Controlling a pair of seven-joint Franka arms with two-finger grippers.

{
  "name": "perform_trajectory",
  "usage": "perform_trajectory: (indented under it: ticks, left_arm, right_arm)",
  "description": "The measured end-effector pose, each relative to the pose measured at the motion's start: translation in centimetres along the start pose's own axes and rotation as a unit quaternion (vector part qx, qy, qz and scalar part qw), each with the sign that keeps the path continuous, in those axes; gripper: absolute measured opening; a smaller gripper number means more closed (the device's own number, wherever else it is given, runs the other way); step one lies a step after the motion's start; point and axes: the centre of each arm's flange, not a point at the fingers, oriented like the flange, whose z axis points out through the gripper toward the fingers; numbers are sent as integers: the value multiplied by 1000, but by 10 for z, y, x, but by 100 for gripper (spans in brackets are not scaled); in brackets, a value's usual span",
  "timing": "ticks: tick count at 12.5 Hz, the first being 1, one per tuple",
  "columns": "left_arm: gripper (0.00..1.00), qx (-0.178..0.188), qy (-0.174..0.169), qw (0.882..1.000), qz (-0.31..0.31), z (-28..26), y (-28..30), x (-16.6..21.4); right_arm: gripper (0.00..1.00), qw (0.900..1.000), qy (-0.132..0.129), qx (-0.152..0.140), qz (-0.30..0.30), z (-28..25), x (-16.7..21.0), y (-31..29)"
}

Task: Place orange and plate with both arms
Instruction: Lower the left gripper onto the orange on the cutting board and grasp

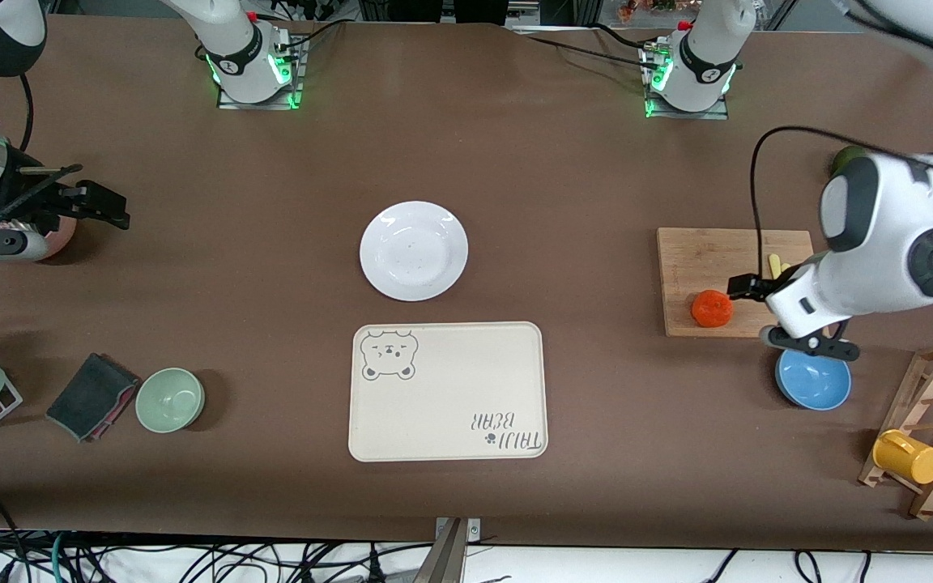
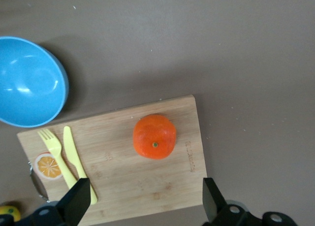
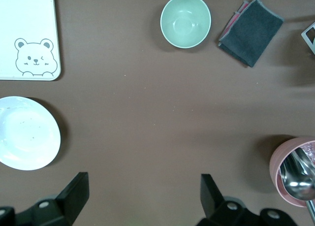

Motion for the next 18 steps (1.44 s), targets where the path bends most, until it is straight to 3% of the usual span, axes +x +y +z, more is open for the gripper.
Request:
perform_trajectory:
  ticks: [3,7,18]
  left_arm:
    - [100,5,-6,1000,-3,50,-6,14]
    - [100,8,5,1000,-7,98,-9,5]
    - [98,5,3,1000,-3,156,1,-6]
  right_arm:
    - [100,1000,0,0,0,0,0,0]
    - [100,1000,0,0,0,0,0,0]
    - [100,1000,0,0,0,0,0,0]
